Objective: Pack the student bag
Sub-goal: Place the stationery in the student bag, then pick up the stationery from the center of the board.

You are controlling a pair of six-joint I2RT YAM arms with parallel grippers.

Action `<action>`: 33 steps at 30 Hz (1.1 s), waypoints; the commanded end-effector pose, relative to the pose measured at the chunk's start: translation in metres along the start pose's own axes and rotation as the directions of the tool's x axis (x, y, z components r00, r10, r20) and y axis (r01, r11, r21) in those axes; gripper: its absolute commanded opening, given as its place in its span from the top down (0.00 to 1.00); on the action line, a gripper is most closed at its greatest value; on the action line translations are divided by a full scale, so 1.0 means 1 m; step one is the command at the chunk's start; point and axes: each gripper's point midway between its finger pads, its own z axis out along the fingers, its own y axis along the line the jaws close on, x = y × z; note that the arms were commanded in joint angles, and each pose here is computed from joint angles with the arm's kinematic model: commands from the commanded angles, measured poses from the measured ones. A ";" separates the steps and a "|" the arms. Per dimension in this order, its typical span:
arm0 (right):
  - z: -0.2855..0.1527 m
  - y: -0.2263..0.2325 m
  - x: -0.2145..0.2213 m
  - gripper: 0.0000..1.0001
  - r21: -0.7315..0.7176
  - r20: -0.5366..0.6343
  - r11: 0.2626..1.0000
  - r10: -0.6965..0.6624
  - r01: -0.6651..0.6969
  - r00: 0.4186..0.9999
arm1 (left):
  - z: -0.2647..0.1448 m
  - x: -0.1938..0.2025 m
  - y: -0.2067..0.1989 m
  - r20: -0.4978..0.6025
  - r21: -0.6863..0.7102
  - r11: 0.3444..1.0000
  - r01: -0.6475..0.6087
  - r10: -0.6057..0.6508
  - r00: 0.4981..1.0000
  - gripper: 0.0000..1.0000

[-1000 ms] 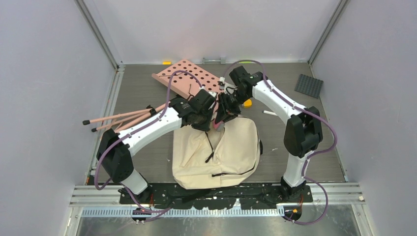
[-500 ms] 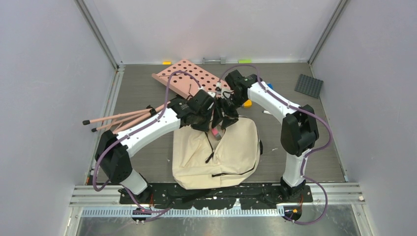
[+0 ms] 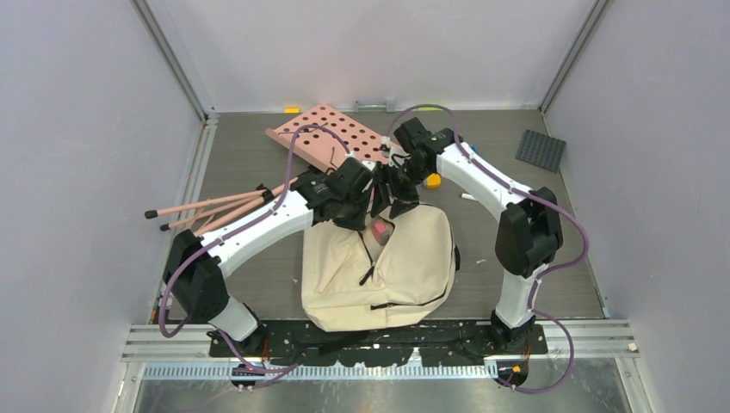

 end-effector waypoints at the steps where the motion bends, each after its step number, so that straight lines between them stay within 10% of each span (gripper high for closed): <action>1: -0.057 0.026 -0.031 0.38 0.013 0.246 0.996 -0.083 0.083 0.966 | -0.015 -0.021 -0.001 0.096 0.013 1.000 0.008 -0.009 0.995 1.00; 11: -0.142 -0.091 -0.081 0.24 0.367 0.507 0.921 -0.079 -0.132 0.858 | -0.016 -0.013 0.006 0.077 0.003 0.999 -0.053 0.052 0.996 1.00; 17: -0.129 -0.163 -0.112 0.19 0.546 0.494 0.809 -0.100 -0.218 0.864 | -0.017 -0.021 0.010 0.101 -0.032 0.997 -0.070 0.073 0.992 1.00; 33: -0.048 -0.220 -0.162 0.13 0.583 0.384 0.789 -0.061 -0.191 0.921 | -0.018 -0.025 0.019 0.077 -0.087 0.988 -0.124 0.131 0.988 1.00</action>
